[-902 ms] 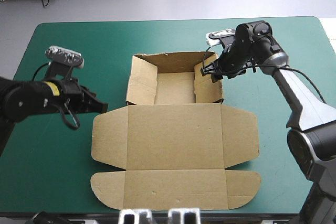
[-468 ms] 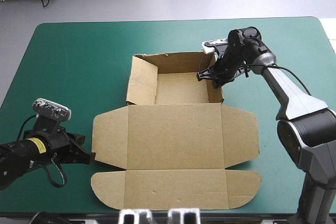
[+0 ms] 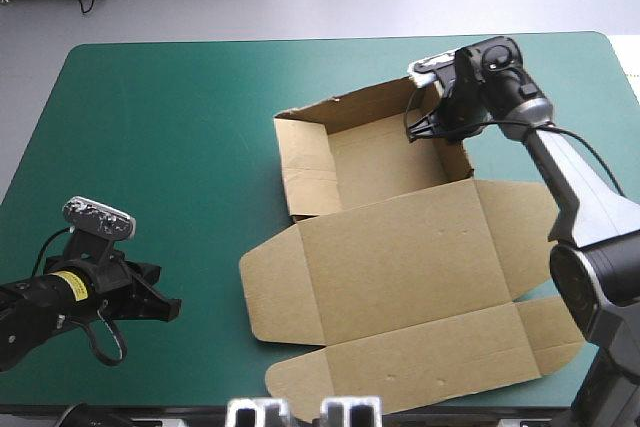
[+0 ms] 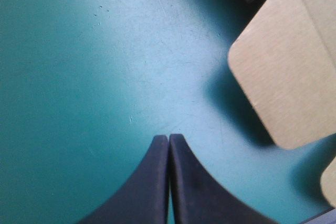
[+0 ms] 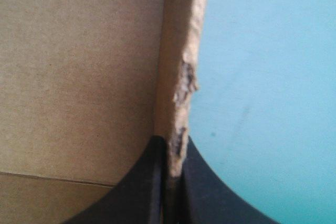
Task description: Fold the box
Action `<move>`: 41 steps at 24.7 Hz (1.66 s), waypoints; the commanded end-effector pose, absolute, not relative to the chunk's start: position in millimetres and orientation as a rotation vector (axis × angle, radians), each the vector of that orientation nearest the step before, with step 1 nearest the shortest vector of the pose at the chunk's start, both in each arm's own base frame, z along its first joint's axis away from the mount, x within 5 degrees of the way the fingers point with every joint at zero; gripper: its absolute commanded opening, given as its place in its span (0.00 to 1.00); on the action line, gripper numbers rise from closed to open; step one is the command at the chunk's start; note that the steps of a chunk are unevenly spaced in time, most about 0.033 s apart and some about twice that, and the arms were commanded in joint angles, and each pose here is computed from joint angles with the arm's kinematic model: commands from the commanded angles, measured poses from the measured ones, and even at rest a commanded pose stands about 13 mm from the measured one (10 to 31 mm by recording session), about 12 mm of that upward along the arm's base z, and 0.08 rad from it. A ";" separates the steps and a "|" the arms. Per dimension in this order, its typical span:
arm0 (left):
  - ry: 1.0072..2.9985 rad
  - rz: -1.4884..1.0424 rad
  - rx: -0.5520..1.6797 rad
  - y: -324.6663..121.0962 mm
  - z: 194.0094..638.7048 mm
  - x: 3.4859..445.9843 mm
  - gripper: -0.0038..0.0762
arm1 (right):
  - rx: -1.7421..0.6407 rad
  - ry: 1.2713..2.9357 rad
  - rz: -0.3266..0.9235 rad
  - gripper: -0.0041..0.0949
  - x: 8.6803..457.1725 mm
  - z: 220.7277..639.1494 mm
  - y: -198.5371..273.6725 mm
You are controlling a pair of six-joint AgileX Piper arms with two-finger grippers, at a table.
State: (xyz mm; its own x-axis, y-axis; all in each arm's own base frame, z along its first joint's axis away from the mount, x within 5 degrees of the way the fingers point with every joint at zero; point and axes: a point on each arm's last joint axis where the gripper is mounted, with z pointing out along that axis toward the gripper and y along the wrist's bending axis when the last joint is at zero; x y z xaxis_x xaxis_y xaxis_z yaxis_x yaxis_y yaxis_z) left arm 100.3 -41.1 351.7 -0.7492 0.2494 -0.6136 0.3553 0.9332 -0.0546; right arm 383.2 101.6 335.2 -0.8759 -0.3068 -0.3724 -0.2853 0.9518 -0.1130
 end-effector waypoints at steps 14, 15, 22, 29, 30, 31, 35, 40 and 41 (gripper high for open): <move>2.359 -0.255 0.417 -44.3 363.2 104.5 0.03 | 0.214 2.691 -0.225 0.02 358.8 363.4 -138.5; 2.357 -0.255 0.416 -44.3 363.3 104.6 0.03 | 0.207 2.698 -0.231 0.03 358.7 360.4 -144.6; 2.343 -0.246 0.414 -44.0 364.2 105.7 0.03 | 0.148 2.808 -0.262 0.34 375.3 322.4 -159.3; 2.326 -0.088 0.430 -34.6 364.3 109.3 0.03 | 0.191 2.744 -0.302 0.42 374.2 346.8 -160.6; 2.324 -0.066 0.432 -33.2 364.4 109.7 0.03 | 0.191 2.699 -0.326 0.42 371.2 361.9 -159.9; 2.320 -0.041 0.434 -31.8 364.5 110.2 0.03 | 0.190 2.664 -0.340 0.42 368.0 373.8 -158.8; 2.317 0.112 0.449 -22.3 364.3 112.1 0.03 | 0.191 2.523 -0.342 0.36 345.1 422.0 -146.5; 2.426 0.157 0.460 -18.2 352.6 106.4 0.03 | 0.184 2.398 -0.163 0.01 321.7 457.2 -117.7; 2.438 0.160 0.464 -17.8 348.4 105.4 0.03 | 0.164 2.382 -0.140 0.03 317.5 462.3 -110.5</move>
State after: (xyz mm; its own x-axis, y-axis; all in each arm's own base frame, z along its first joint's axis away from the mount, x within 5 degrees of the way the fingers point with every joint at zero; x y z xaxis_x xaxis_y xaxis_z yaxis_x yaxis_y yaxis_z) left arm 105.4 -18.5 347.2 -0.7420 0.3566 -0.5677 0.2879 0.9342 0.2105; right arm 344.5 -133.5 422.0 -0.7986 0.0991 -0.5936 0.1910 0.9771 -0.0938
